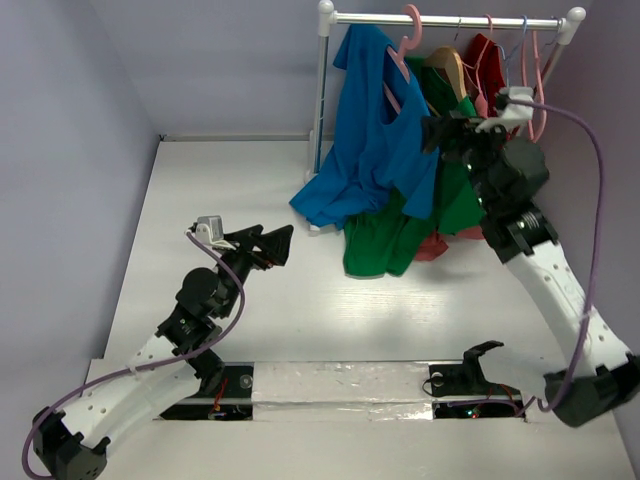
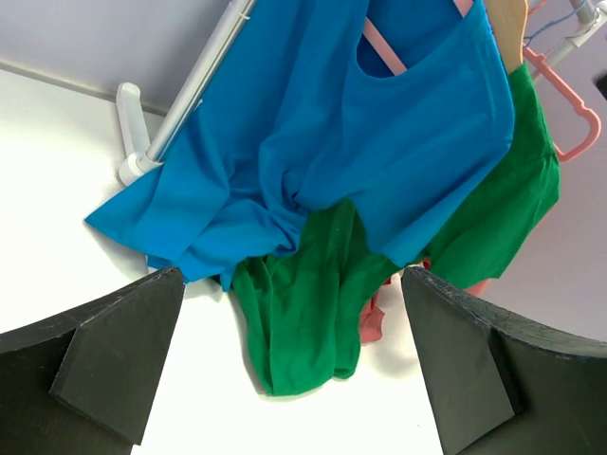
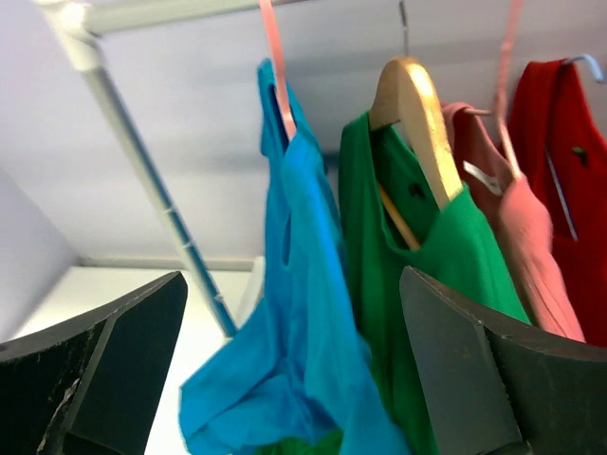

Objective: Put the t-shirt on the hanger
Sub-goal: Place the hanger at the clothesline, then reset both arms

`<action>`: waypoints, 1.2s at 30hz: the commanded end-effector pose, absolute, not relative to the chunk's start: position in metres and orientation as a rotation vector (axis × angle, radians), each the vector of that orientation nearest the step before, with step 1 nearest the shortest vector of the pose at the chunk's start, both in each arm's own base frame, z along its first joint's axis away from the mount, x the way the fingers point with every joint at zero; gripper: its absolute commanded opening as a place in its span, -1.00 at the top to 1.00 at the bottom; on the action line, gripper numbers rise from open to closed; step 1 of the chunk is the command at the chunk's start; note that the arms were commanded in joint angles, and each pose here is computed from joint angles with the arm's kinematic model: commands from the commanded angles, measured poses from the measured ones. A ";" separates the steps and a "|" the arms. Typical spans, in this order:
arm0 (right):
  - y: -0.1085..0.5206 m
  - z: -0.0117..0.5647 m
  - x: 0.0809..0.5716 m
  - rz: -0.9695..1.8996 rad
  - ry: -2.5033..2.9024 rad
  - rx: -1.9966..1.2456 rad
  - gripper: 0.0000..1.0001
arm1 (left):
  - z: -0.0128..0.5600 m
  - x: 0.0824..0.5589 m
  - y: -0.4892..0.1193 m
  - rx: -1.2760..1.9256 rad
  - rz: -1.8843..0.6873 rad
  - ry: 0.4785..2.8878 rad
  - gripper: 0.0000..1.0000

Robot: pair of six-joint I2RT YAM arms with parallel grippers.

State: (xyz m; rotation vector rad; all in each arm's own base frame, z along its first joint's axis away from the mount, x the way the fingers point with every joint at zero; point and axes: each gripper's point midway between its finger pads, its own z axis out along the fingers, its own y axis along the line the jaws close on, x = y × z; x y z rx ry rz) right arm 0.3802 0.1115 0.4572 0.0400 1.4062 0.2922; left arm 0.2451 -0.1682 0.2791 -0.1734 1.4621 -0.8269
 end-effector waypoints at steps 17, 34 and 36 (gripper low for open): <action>0.025 0.492 0.153 0.601 0.845 0.275 -1.00 | 0.393 0.206 -0.137 -0.249 -1.001 1.199 -0.98; -0.007 0.486 0.097 0.491 0.828 0.260 -1.00 | 0.442 0.174 -0.097 -0.224 -0.917 1.118 -0.98; -0.005 0.487 0.099 0.486 0.830 0.256 -1.00 | 0.438 0.178 -0.099 -0.224 -0.905 1.142 -0.98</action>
